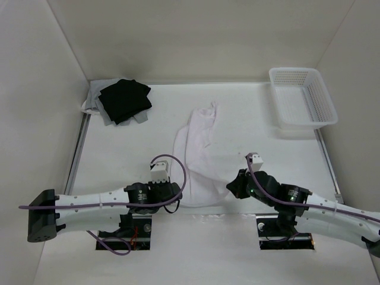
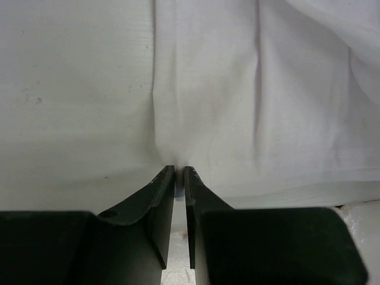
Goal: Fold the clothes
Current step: Flatten the tank top out
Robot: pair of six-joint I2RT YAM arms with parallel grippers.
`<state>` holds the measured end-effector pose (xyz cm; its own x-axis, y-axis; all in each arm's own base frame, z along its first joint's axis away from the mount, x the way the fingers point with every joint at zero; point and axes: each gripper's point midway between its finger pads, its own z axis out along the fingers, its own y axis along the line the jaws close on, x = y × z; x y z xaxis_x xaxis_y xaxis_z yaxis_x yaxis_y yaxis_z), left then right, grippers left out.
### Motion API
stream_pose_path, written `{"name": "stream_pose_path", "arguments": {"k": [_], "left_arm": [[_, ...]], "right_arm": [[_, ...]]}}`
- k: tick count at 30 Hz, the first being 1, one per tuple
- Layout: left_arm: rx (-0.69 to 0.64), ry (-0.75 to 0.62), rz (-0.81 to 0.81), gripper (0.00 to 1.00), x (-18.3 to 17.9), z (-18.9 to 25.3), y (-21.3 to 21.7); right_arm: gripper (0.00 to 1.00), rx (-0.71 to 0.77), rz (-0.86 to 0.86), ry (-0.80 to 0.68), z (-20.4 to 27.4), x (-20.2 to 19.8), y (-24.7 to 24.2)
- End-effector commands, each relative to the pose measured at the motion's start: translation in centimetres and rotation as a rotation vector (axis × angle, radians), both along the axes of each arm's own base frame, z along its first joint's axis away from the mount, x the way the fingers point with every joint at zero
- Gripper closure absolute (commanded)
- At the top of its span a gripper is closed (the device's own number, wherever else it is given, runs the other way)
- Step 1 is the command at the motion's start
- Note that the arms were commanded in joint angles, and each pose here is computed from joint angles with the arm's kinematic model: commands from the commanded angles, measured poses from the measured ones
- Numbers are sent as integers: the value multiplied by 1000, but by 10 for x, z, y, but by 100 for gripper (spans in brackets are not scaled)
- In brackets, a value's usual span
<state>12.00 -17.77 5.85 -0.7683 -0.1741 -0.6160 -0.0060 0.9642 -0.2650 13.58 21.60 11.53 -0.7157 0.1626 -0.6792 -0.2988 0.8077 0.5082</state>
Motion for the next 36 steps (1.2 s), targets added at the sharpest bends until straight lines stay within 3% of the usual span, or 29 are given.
{"name": "stream_pose_path", "arguments": {"k": [1, 25, 36], "left_arm": [[-6, 24, -5, 87, -4, -8, 1], [45, 91, -38, 83, -15, -37, 5], [25, 84, -22, 95, -13, -33, 6]], "right_arm": [[95, 40, 12, -24, 9, 3, 8], [94, 30, 10, -13, 4, 3, 9], [94, 43, 8, -17, 6, 3, 9]]}}
